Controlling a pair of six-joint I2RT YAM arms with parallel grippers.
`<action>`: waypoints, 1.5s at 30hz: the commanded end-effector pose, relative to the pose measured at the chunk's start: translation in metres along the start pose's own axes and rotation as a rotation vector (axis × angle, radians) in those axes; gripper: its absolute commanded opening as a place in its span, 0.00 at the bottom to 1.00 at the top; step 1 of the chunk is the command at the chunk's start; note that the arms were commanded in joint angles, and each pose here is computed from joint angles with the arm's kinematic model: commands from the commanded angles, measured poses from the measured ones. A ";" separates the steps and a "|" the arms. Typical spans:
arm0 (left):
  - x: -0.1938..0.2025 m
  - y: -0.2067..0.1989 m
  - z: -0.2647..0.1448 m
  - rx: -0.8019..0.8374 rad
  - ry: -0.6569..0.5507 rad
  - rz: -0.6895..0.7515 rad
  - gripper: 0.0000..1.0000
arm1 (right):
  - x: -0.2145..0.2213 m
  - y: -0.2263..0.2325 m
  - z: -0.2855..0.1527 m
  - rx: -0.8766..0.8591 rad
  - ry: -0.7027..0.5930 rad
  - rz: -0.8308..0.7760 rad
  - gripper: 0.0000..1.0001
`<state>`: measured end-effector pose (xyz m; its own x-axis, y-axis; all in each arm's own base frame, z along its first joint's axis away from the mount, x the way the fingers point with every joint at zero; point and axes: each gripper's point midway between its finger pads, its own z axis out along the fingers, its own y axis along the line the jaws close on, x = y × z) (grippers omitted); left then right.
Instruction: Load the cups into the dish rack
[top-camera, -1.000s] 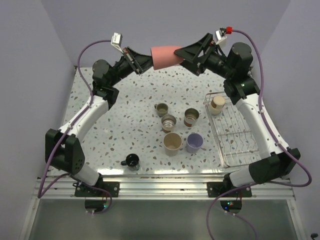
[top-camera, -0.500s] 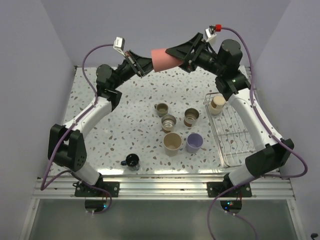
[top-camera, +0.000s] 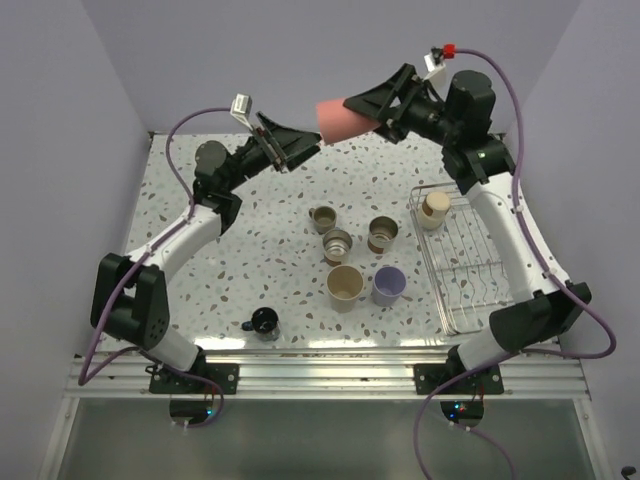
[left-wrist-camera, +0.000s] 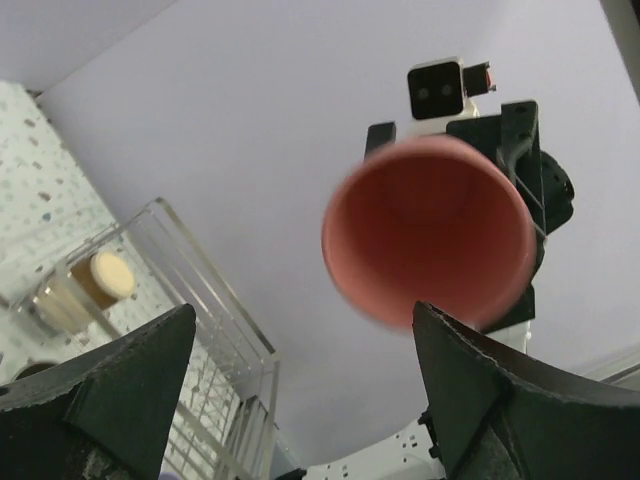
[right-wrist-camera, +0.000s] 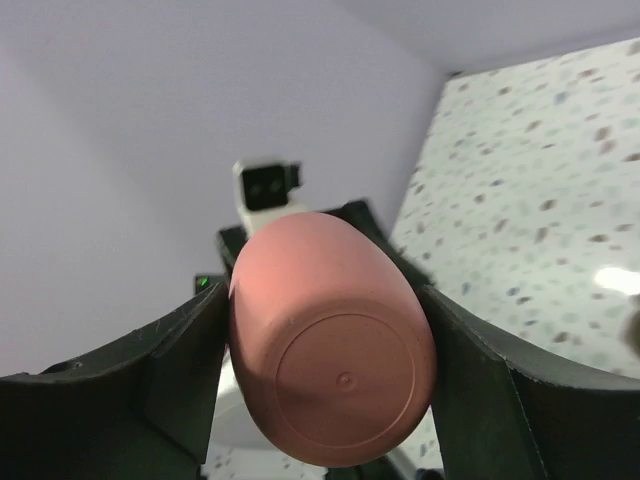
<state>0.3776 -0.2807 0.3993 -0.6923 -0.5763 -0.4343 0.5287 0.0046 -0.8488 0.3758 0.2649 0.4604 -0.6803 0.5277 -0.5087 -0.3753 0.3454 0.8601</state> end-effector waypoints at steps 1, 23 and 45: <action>0.008 0.000 -0.026 -0.049 0.004 0.037 0.93 | -0.057 -0.043 -0.042 0.186 -0.148 -0.074 0.00; 0.060 0.085 -0.116 -0.585 0.174 0.203 0.91 | -0.121 -0.301 -0.261 1.555 -0.288 -0.223 0.00; 0.049 0.096 -0.109 -0.618 0.194 0.265 0.89 | -0.081 -0.417 -0.238 1.630 -0.218 -0.069 0.00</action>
<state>0.3305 -0.2210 0.2434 -0.7315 -0.3395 -0.5913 0.3068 0.6105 -0.7301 0.4245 -0.0989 0.1495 -0.6131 0.5035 -0.6088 0.6697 0.7400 -0.0623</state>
